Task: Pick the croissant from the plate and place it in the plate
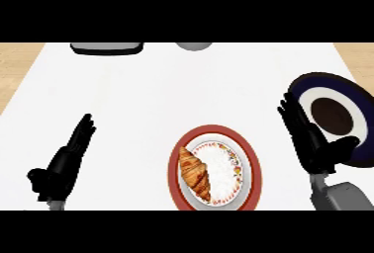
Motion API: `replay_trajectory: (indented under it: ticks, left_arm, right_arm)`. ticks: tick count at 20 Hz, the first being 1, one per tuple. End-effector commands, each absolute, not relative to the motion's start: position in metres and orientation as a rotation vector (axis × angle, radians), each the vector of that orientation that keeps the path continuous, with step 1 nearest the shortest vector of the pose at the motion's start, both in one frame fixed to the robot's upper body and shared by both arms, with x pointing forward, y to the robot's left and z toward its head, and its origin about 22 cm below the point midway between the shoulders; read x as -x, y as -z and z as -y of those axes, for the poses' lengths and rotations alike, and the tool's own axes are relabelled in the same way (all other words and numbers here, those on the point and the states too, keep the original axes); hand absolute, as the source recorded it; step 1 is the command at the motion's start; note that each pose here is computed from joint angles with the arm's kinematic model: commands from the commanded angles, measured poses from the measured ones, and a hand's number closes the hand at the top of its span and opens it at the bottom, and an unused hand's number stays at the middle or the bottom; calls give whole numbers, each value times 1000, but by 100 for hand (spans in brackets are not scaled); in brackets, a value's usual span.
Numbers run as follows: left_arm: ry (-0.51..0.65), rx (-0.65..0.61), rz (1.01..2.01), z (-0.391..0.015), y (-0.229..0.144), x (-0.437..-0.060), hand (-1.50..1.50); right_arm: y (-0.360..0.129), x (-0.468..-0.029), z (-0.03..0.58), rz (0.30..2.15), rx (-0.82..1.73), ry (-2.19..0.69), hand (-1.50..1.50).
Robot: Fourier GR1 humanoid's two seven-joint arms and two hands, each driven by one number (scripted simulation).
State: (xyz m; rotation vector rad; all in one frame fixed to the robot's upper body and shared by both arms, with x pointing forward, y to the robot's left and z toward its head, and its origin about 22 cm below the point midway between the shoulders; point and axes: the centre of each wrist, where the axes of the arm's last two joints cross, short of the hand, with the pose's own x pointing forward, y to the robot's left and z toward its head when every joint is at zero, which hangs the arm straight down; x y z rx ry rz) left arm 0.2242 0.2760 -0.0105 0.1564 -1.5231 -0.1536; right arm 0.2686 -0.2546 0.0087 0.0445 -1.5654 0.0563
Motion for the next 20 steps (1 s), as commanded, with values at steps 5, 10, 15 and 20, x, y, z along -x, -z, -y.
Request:
replay_trajectory:
  ticks: [5,10,15,20]
  left_arm:
    - [175,-160,1531,-270,-13,-255,0]
    - [104,-126,1434,-272,-26,-268,0]
    - [123,-153,1424,-279,-22,-283,0]
    - [89,-163,1414,-274,-26,-291,0]
  right_arm:
    - [-74,-295,167,1688,-417,-865,150]
    - [-58,-314,149,2010,-245,-980,-150]
    - [-21,-327,179,1863,-387,-1307,-150]
    - [-34,-345,165,1841,-241,-1595,-150]
